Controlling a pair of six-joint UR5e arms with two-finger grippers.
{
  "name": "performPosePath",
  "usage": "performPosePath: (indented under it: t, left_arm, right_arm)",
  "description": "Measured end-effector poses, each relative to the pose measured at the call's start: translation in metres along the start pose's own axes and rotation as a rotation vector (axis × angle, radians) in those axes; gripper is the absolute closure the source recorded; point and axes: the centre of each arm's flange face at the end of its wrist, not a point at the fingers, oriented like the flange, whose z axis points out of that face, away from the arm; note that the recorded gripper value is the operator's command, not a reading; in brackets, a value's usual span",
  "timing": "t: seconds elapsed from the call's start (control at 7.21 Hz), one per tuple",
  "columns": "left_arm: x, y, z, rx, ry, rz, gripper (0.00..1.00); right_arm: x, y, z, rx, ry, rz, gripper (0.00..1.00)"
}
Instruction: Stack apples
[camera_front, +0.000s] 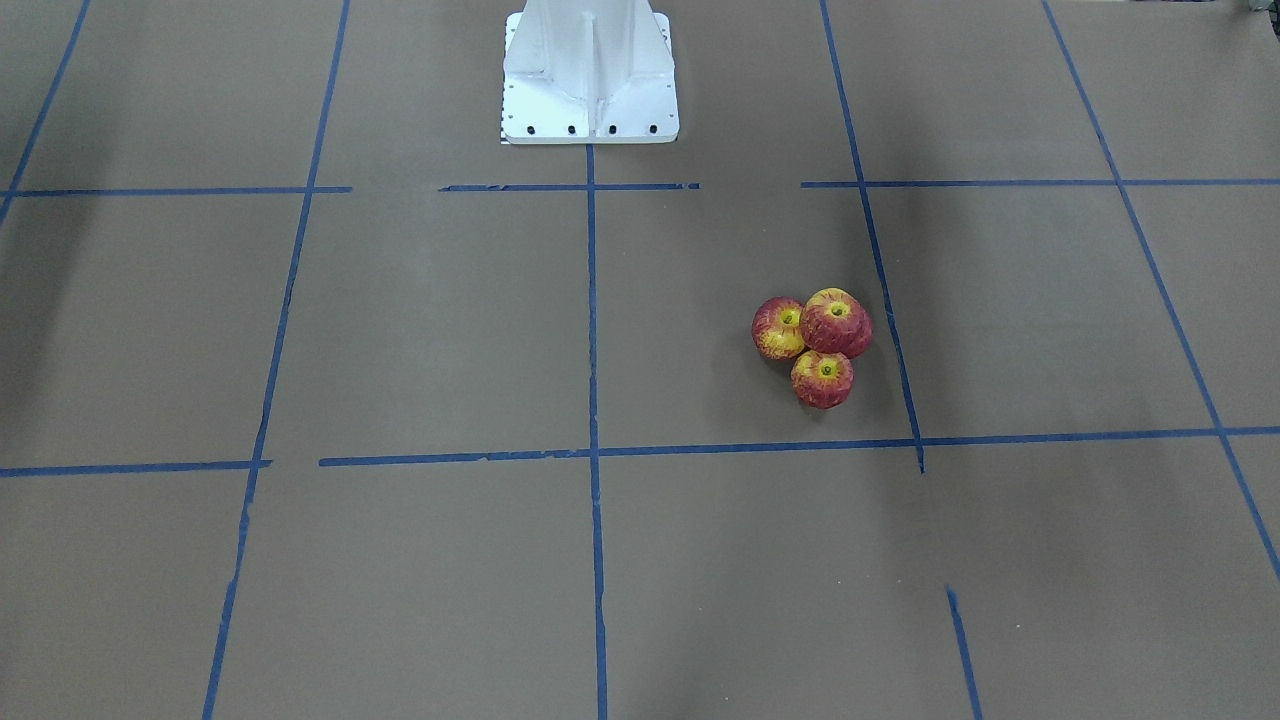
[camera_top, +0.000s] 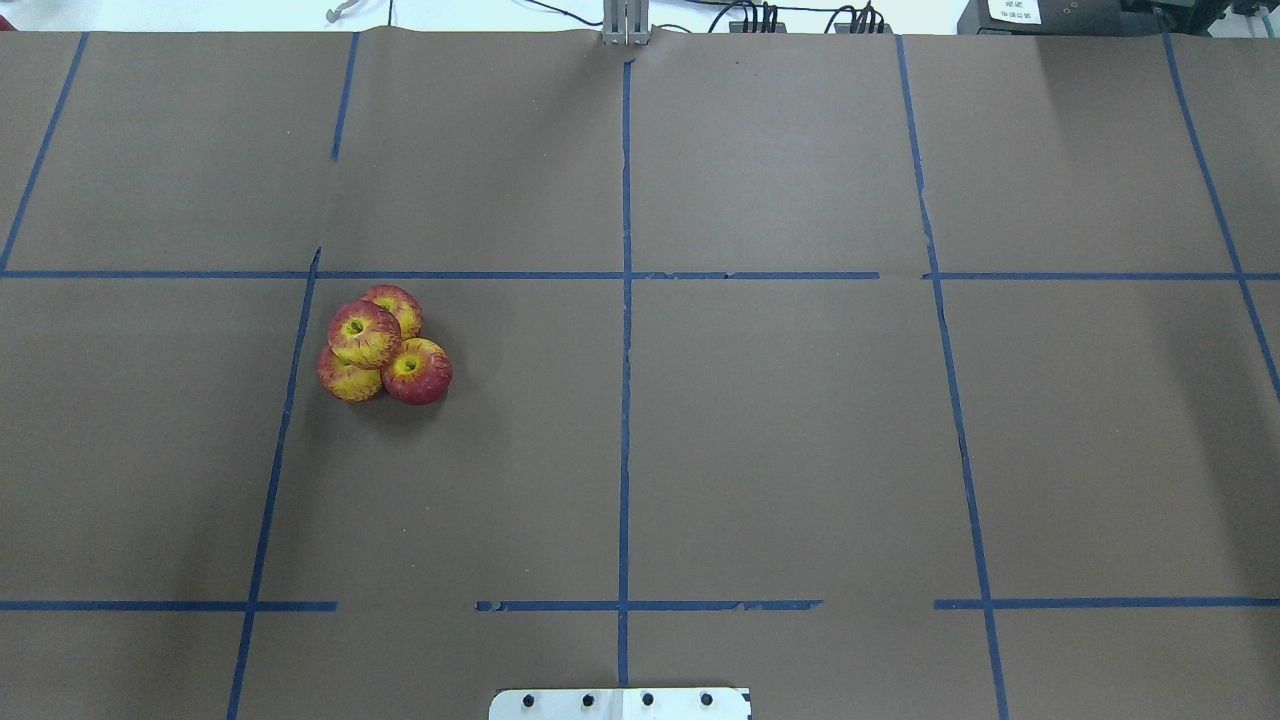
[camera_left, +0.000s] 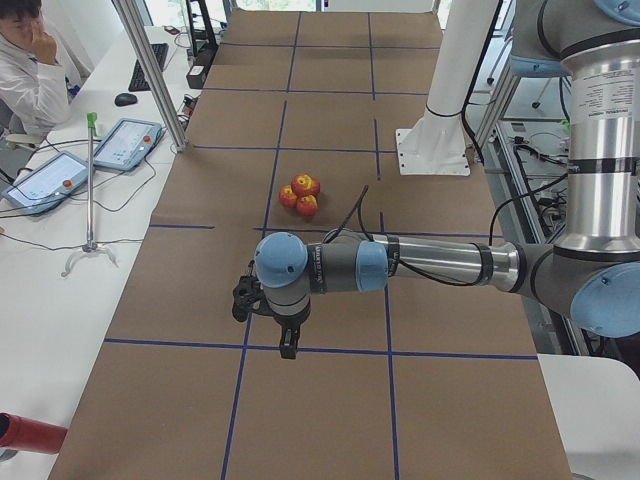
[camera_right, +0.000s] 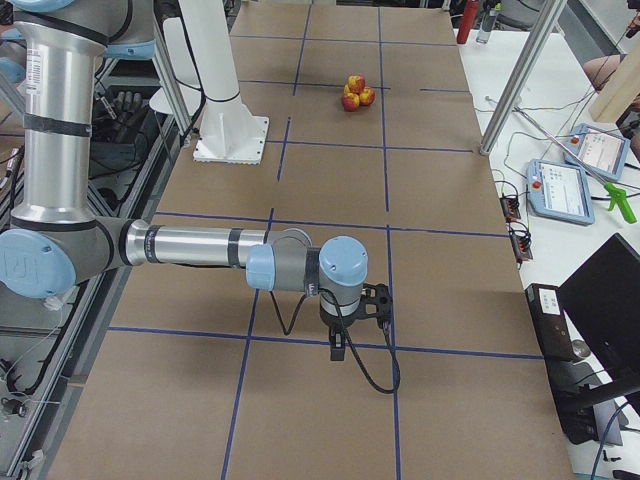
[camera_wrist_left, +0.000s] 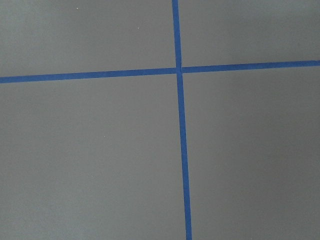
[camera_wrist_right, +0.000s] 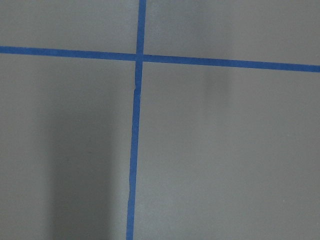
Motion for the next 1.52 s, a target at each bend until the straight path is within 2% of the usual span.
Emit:
performPosePath:
  t: [0.42, 0.83, 1.52]
  left_arm:
    - [0.0021, -0.0001, -0.002, 0.007, 0.0, -0.027, 0.0]
    - [0.0054, -0.0027, -0.0054, 0.032, -0.002, 0.004, 0.0]
    - [0.0067, -0.0078, -0.006, 0.039, 0.009, 0.007, 0.0]
  right_arm:
    - [0.0, 0.0, 0.0, 0.0, 0.0, 0.0, 0.0]
    - [0.0, 0.0, 0.0, 0.0, 0.0, 0.0, 0.0]
    - [0.0, 0.0, 0.0, 0.0, 0.0, 0.0, 0.0]
